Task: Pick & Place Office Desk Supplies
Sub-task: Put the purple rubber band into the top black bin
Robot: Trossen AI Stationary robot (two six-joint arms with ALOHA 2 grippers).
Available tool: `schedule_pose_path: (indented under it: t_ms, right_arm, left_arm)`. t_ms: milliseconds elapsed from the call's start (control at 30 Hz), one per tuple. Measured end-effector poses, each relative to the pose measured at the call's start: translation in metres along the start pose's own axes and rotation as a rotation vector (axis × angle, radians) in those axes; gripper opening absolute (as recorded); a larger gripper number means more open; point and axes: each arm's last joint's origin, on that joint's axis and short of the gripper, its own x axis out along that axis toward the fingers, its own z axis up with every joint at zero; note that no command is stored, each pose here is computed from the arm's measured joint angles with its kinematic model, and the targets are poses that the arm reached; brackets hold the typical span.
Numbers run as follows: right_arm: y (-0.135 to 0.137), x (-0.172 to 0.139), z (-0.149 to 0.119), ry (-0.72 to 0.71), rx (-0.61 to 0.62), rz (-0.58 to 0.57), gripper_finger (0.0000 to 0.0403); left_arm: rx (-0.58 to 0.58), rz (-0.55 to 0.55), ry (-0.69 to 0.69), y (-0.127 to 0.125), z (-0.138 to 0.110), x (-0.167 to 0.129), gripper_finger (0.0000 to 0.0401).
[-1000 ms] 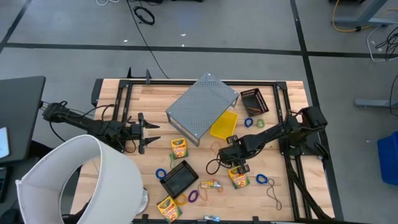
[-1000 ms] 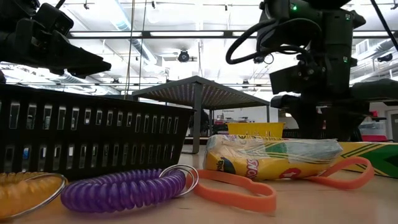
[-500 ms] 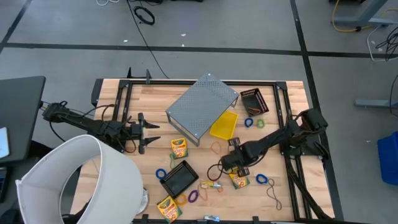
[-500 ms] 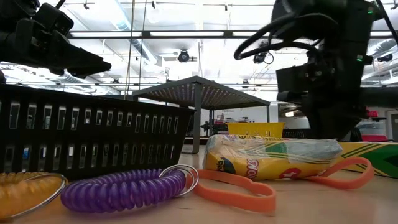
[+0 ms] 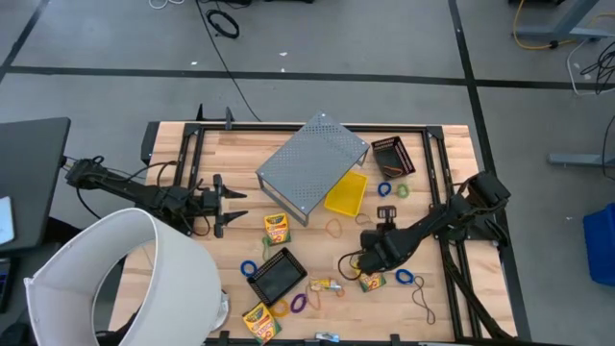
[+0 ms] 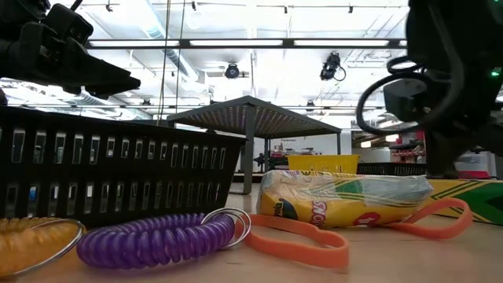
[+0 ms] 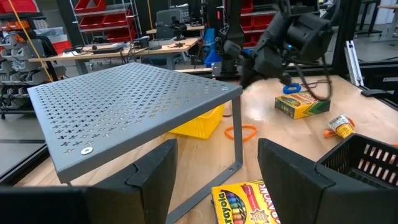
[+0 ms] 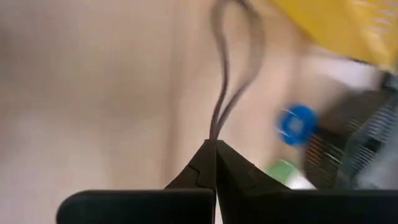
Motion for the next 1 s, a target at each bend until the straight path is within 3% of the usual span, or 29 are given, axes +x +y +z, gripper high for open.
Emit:
schedule_pose_path:
  t_ms: [167,400,633,1000]
  right_arm:
    - [-0.015,-0.009,-0.004,0.013,0.052,-0.183,0.0]
    - [-0.042,-0.013,-0.005,0.087,0.095,-0.343,0.0]
    - [-0.068,-0.004,-0.004,0.124,0.165,-0.425,0.0]
    - [-0.12,0.006,-0.008,0.163,0.307,-0.452,0.0]
  left_arm:
    - [0.007,0.0,-0.001,0.0,0.0,0.0,0.0227]
    - [0.015,0.0,-0.001,0.0,0.0,0.0,0.0227]
    - [0.016,0.0,-0.001,0.0,0.0,0.0,0.0227]
    - [0.019,0.0,-0.001,0.0,0.0,0.0,0.0227]
